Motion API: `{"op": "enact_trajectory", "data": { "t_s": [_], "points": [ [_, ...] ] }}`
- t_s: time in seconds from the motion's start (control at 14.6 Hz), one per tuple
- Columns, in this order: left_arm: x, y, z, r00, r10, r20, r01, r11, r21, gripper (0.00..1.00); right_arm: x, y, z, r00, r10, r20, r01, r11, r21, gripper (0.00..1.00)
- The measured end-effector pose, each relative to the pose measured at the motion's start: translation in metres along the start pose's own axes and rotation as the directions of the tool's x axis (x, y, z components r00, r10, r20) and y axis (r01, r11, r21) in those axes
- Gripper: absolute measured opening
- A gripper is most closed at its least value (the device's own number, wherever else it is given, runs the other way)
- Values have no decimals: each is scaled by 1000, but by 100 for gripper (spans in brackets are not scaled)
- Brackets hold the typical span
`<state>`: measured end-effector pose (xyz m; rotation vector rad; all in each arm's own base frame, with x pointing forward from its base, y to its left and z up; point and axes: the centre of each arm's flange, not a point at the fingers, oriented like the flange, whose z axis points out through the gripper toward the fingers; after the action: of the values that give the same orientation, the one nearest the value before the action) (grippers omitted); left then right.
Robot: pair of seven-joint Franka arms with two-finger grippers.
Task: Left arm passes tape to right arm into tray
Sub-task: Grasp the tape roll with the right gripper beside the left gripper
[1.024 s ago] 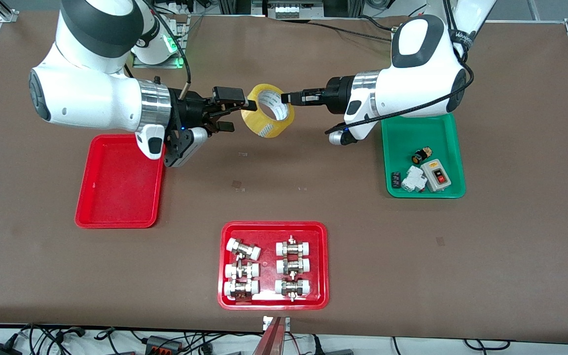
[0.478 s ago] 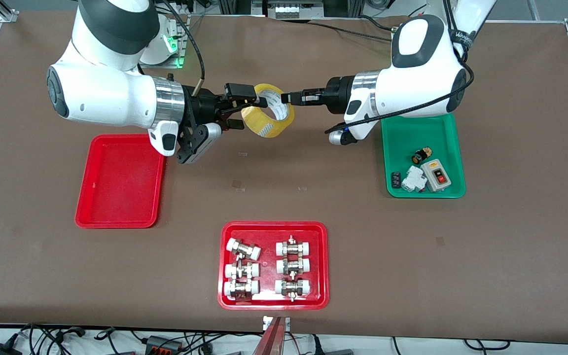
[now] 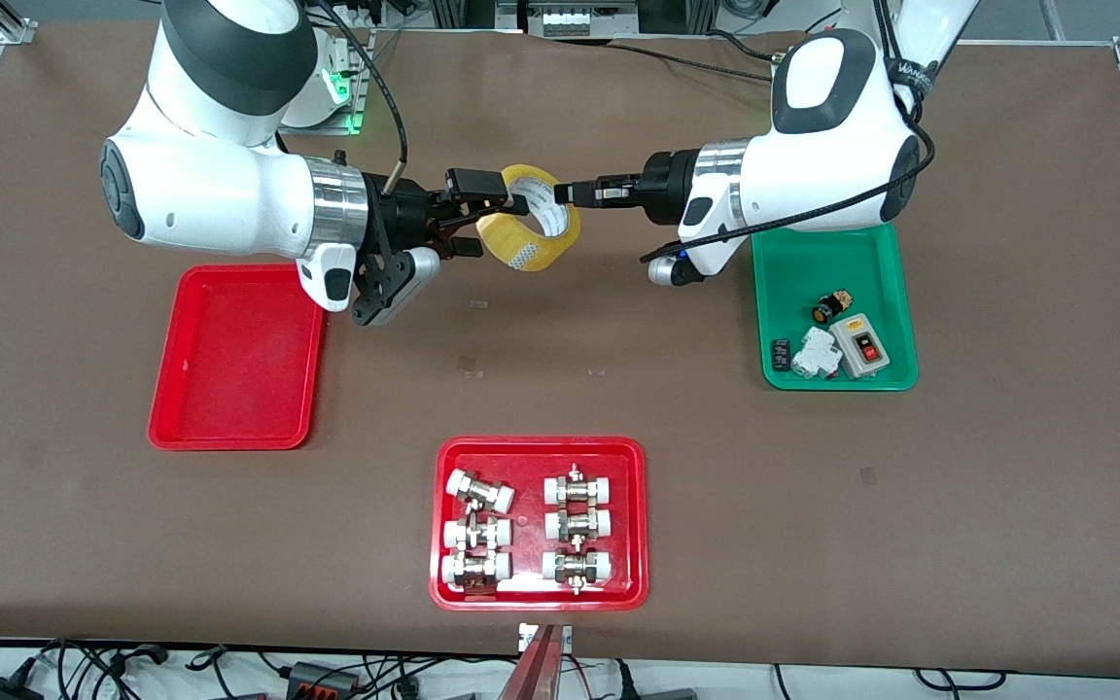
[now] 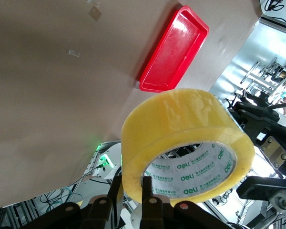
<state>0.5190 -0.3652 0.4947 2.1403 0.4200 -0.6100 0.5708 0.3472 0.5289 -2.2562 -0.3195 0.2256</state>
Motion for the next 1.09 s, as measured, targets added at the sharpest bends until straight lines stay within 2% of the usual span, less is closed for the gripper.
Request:
{"op": "enact_trajectory", "data": {
  "t_s": [0.34, 0.41, 0.48, 0.55, 0.68, 0.75, 1.09],
  "points": [
    [0, 0, 0, 1000, 1, 0, -1, 1000, 0, 20, 0, 0, 0, 1000, 0, 2, 0, 1000, 0, 97],
    [0, 0, 0, 1000, 1, 0, -1, 1000, 0, 20, 0, 0, 0, 1000, 0, 2, 0, 1000, 0, 93],
    [0, 0, 0, 1000, 1, -1, -1, 1000, 0, 20, 0, 0, 0, 1000, 0, 2, 0, 1000, 0, 93],
    [0, 0, 0, 1000, 1, -1, -1, 1000, 0, 20, 0, 0, 0, 1000, 0, 1, 0, 1000, 0, 86],
    [0, 0, 0, 1000, 2, -1, -2, 1000, 0, 20, 0, -1, 0, 1000, -1, 1, 1, 1000, 1, 62],
    [0, 0, 0, 1000, 1, -1, -1, 1000, 0, 20, -1, -1, -1, 1000, -1, 1, 1, 1000, 4, 53],
    [0, 0, -1, 1000, 2, -1, -2, 1000, -1, 20, -1, -1, -1, 1000, -1, 1, 1, 1000, 4, 53]
  ]
}}
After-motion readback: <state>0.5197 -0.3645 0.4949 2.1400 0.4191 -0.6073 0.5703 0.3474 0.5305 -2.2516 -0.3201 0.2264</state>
